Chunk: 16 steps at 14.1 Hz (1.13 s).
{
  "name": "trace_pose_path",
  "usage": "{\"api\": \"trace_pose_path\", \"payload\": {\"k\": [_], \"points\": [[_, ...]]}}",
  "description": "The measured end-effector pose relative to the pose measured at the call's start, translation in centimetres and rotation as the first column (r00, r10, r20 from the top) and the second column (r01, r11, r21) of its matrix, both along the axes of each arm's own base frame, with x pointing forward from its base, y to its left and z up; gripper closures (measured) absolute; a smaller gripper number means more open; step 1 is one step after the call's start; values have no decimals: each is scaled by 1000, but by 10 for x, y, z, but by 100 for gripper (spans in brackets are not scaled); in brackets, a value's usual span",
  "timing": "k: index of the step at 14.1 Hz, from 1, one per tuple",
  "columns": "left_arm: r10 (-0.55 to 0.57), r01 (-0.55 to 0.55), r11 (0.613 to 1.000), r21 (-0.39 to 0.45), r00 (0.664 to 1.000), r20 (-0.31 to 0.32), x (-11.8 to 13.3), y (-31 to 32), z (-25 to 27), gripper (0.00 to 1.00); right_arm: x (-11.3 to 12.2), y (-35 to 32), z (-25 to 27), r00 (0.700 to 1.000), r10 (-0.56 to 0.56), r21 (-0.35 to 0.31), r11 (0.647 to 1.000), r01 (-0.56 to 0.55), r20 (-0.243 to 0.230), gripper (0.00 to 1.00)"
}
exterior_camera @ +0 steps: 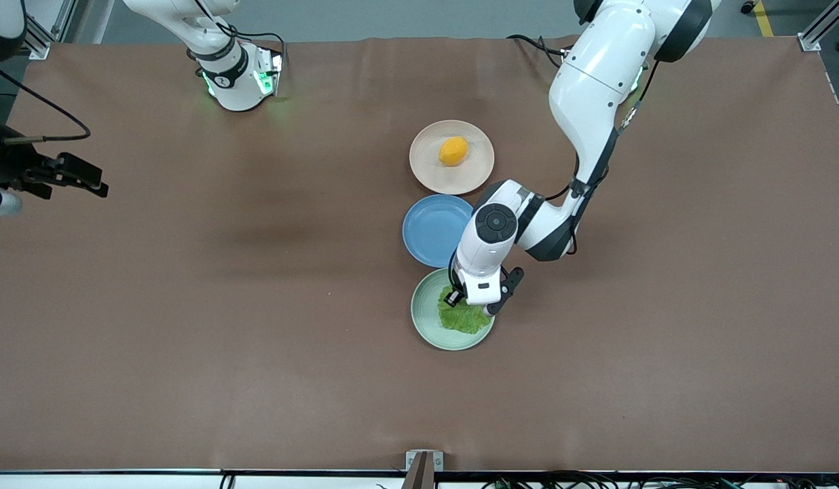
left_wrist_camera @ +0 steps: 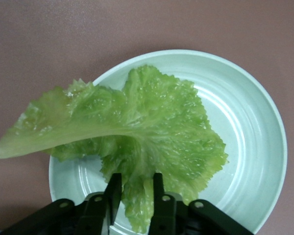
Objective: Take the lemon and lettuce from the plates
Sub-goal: 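Close the left gripper on the lettuce leaf stem, then lift the lettuce with the left gripper while the right gripper reaches the lemon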
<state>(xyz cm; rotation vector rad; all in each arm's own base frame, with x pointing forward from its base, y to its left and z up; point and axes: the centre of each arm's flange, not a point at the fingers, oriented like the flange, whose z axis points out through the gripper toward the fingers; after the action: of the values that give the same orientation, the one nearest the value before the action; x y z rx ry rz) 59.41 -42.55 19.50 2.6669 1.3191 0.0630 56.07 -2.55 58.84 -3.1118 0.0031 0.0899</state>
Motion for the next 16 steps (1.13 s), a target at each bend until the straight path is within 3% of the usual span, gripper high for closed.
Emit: {"api": "trace_pose_path", "payload": {"k": [2, 4, 7, 9, 13, 16], "points": [[0, 0, 1000, -1, 1000, 1, 0, 0, 1, 80, 12, -7, -21, 1000, -11, -1, 1000, 11, -19, 0], [0, 0, 1000, -3, 1000, 4, 1, -1, 2, 93, 27, -8, -49, 999, -13, -3, 1000, 13, -43, 0], [0, 0, 1000, -8, 1000, 14, 4, -2, 7, 95, 34, -2, -70, 996, -25, -4, 1000, 25, -82, 0], [2, -1, 1000, -18, 1000, 29, 8, -4, 16, 95, 31, 21, -71, 990, -88, -9, 996, 88, -109, 0], [15, -12, 999, -44, 997, 75, 20, 0, 68, 95, 18, 138, -76, 970, -196, -25, 981, 195, -145, 0], [28, -27, 1000, -3, 999, 43, 27, 28, 136, 95, -3, 211, -86, 946, -290, -50, 957, 286, -147, 0]]}}
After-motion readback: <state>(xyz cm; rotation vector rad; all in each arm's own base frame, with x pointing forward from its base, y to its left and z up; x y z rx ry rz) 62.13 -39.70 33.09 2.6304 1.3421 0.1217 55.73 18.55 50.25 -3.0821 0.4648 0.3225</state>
